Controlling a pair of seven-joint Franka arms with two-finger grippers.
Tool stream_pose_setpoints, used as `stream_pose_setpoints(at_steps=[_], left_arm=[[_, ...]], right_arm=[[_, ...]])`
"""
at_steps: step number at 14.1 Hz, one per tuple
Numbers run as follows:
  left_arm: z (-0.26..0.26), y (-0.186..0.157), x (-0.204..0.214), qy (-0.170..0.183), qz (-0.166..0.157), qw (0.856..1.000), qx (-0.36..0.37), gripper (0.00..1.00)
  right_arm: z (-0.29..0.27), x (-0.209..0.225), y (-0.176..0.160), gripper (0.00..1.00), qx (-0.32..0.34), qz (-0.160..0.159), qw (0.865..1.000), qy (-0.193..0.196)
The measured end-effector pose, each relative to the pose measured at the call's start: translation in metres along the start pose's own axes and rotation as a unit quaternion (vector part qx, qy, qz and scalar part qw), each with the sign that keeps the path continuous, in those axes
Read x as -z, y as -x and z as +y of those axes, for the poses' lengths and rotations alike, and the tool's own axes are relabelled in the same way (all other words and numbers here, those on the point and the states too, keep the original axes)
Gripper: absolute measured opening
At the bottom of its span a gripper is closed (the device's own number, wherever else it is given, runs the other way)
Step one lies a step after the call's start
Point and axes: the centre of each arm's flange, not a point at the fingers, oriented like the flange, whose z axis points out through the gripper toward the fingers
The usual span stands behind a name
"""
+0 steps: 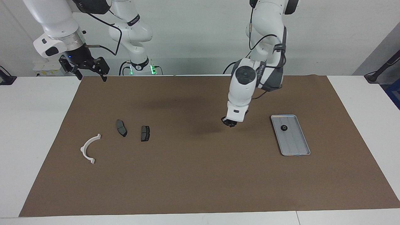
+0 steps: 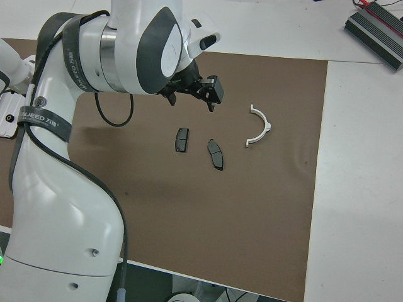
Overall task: Pick bearing gear from pile to tray
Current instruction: 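Carry the second bearing into the tray and open the left gripper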
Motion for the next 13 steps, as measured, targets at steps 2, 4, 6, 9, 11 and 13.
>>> stream_pose_setpoints(at_steps=[2, 4, 6, 9, 11, 13], left_arm=[[-0.062, -0.045, 0.002, 0.002, -0.006, 0.999, -0.038, 0.25], [-0.122, -0.086, -0.007, 0.007, -0.006, 0.997, -0.072, 0.25], [-0.165, -0.11, -0.017, 0.014, 0.006, 0.996, -0.09, 0.25], [-0.203, -0.125, -0.038, 0.02, 0.025, 0.994, -0.109, 0.25], [-0.221, -0.133, -0.049, 0.022, 0.033, 0.992, -0.116, 0.25], [-0.226, -0.138, -0.058, 0.022, 0.04, 0.992, -0.119, 0.25]], right_arm=[[0.0, 0.0, 0.0, 1.0, 0.0, 0.0, 1.0, 0.0], [0.0, 0.0, 0.0, 1.0, 0.0, -0.001, 1.0, 0.0], [-0.001, 0.0, 0.0, 1.0, -0.002, -0.001, 1.0, 0.0], [-0.002, -0.001, 0.0, 1.0, -0.003, -0.001, 1.0, 0.0], [-0.002, -0.001, 0.0, 1.0, -0.004, -0.001, 1.0, 0.0], [-0.002, -0.002, 0.0, 1.0, -0.004, -0.002, 1.0, 0.0]])
